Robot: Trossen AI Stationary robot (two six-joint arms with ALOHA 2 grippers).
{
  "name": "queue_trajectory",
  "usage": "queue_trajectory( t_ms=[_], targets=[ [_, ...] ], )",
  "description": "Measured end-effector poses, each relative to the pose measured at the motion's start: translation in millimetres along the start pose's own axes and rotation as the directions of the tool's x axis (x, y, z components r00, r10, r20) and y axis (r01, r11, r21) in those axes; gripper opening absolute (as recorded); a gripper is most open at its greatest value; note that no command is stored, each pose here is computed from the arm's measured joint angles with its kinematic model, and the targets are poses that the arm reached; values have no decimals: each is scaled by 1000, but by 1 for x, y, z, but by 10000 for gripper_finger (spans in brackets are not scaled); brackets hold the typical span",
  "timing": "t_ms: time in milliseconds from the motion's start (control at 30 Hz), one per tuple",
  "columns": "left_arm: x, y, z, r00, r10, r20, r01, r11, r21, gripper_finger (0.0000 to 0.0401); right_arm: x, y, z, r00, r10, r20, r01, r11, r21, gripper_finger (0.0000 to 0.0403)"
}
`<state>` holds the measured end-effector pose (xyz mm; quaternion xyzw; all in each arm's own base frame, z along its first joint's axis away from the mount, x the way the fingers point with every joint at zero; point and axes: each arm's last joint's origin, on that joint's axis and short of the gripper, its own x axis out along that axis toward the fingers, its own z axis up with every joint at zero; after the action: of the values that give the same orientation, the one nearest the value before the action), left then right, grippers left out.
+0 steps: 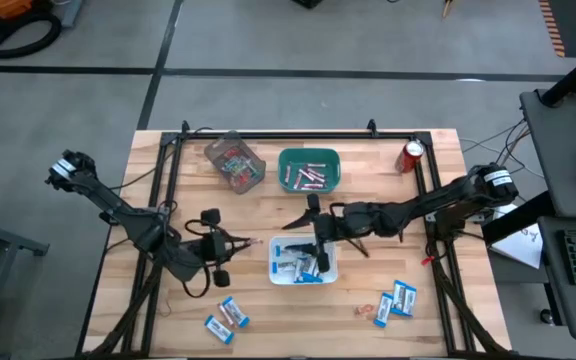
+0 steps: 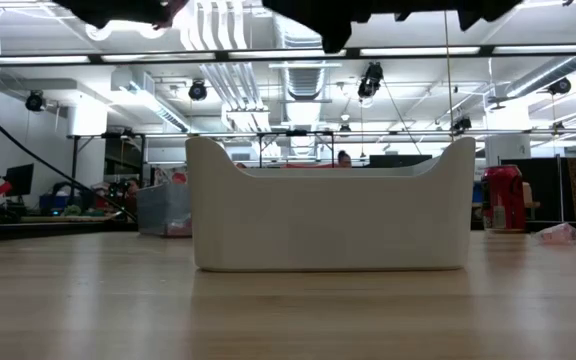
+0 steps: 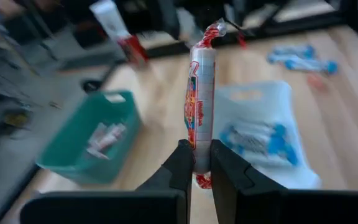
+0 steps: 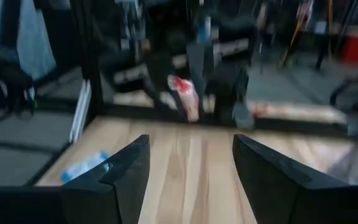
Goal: Sort candy
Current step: Put the white candy into the green bin
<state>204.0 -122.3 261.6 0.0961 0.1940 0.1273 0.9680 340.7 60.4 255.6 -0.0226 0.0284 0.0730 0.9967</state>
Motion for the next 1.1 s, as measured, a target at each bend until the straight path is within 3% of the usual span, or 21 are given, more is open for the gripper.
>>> queue_trajectory(
  t_ms=[133, 433, 1100],
  targets=[
    [8, -6, 7, 991, 108, 82, -109, 994, 11, 13, -4, 0, 1, 994, -7, 105, 9, 1000, -18, 219],
    [38, -20, 21, 960, 172, 221, -176, 984, 2, 14, -5, 0, 5, 990, -9, 139, 17, 999, -51, 219],
    [74, -38, 12, 934, 199, 298, -181, 980, -87, 14, -4, 0, 5, 990, -8, 139, 17, 998, -64, 219]
  ],
)
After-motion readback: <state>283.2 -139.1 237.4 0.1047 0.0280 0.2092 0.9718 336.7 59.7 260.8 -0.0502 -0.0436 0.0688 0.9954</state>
